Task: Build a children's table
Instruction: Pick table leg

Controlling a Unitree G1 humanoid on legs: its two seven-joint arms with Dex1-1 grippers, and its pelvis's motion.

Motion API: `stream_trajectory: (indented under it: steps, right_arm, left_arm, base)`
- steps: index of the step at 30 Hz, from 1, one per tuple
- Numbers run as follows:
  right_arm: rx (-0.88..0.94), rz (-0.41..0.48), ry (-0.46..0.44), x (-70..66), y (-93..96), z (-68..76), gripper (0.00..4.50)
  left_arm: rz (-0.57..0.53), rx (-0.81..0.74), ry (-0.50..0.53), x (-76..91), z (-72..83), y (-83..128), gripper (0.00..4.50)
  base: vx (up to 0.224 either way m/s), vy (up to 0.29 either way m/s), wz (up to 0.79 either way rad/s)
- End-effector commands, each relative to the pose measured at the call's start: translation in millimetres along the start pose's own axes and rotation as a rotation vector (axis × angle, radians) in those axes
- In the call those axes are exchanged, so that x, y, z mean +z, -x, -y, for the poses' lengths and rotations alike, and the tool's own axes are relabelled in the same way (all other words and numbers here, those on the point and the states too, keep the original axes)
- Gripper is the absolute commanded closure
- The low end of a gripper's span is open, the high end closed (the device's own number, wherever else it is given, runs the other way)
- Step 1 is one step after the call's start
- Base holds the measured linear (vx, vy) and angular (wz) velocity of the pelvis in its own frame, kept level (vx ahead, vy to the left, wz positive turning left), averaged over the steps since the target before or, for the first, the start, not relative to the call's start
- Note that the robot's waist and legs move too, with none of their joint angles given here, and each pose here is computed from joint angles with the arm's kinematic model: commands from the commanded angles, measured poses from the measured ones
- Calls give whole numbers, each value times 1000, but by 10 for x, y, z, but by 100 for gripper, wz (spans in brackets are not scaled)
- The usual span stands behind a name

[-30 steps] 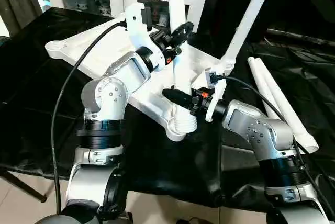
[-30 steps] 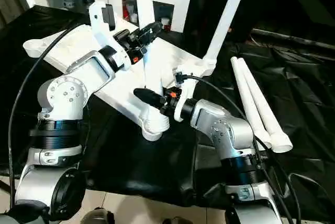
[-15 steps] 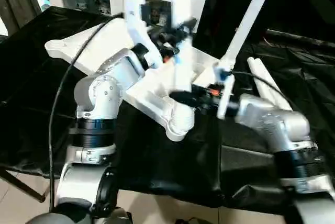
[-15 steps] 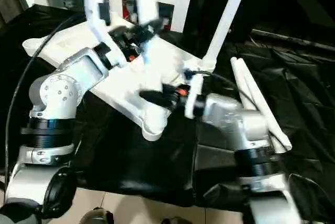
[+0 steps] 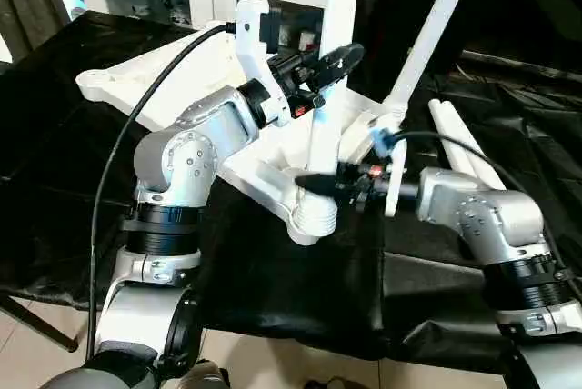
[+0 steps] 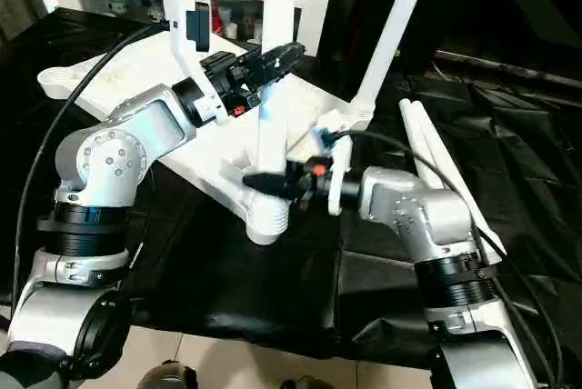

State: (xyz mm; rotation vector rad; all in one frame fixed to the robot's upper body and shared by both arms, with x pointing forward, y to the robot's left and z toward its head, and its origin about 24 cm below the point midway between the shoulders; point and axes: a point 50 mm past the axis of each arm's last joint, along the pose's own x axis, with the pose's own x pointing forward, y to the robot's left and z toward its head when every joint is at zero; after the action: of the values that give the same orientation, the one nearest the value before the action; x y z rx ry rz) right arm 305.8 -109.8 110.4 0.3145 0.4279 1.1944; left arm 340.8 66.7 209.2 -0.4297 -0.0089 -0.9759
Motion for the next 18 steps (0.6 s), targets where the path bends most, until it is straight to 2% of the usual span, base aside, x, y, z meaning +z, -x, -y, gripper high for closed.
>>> stream_trajectory:
  steps: [1,18]
  right_arm:
    - [-6,-13,12,20,46,-10,178]
    - [-3,-29,2,4,49,-12,178]
  left_arm:
    - [-3,-63,-24,62,114,-72,277]
    - [-52,-136,-28,-3,187,-65,277]
  base:
    - [0,0,0]
    - [0,0,0]
